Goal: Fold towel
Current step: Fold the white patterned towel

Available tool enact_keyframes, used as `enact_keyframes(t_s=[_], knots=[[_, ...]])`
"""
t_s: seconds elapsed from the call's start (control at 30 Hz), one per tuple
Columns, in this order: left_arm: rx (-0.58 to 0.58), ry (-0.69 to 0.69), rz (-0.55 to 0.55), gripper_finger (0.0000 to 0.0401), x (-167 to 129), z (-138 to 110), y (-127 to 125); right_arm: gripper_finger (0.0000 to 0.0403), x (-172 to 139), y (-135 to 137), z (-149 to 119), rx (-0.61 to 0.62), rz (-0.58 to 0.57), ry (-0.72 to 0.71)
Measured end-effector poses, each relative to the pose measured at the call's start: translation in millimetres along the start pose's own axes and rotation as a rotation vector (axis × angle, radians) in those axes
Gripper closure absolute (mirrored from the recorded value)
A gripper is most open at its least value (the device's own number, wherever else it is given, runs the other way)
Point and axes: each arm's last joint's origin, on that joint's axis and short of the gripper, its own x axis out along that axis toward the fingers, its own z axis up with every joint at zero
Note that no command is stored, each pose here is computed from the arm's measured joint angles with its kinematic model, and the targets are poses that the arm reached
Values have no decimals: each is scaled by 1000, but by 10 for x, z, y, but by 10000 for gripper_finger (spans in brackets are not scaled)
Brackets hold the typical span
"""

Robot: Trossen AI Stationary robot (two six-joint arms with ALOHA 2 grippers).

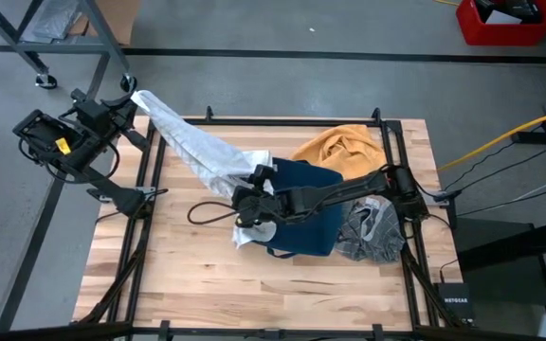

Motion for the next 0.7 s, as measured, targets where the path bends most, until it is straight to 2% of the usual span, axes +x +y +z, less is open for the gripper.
enact_keyframes(t_s=[0.5, 0.7], knots=[[0, 0, 0, 401, 0, 0, 0, 169, 163, 3, -63, -13, -117, 17], [0, 0, 0, 401, 0, 0, 0, 214, 161, -12, -61, -11, -166, 17]])
